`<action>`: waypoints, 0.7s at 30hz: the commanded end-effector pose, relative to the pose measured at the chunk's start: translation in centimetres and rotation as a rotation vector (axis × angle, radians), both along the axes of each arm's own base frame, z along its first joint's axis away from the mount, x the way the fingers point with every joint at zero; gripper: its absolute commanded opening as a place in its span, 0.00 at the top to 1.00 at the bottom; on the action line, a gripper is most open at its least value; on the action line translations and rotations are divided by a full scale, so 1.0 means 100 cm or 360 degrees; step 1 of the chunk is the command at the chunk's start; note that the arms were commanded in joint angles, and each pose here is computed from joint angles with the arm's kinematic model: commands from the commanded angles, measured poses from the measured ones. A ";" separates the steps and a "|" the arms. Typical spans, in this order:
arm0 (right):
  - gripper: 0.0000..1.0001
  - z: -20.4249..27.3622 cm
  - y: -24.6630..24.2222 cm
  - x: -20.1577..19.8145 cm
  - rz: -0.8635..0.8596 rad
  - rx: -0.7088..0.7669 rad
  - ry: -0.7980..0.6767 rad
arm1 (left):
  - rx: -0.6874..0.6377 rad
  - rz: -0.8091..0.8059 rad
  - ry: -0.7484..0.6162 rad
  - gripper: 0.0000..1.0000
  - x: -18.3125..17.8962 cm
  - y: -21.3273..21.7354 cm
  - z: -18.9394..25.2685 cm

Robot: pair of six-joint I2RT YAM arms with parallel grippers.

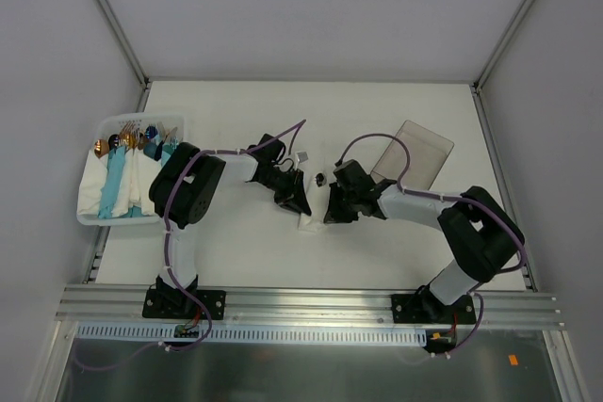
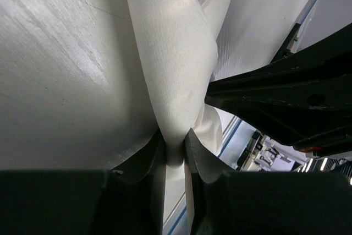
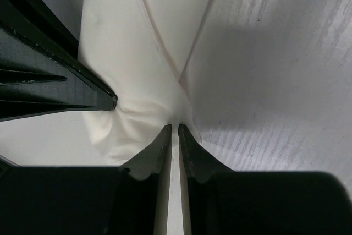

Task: Place the utensils on the paper napkin and roll it up

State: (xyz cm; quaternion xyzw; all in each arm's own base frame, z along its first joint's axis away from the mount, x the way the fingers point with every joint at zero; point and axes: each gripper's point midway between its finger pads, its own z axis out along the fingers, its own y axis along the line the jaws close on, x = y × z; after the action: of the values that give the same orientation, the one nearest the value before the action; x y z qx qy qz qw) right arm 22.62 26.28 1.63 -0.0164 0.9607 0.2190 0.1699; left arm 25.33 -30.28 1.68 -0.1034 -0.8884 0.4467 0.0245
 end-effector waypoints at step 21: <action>0.91 -0.063 -0.027 -0.022 0.0032 -0.0385 0.0222 | 0.0175 0.0110 -0.0115 0.51 0.023 0.004 -0.039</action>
State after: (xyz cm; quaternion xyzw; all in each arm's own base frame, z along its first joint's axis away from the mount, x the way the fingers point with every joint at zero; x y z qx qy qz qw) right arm 23.90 28.32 1.24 -0.0280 0.9625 0.2156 0.1622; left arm 26.50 -31.26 2.60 -0.1001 -0.8769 0.4700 0.0121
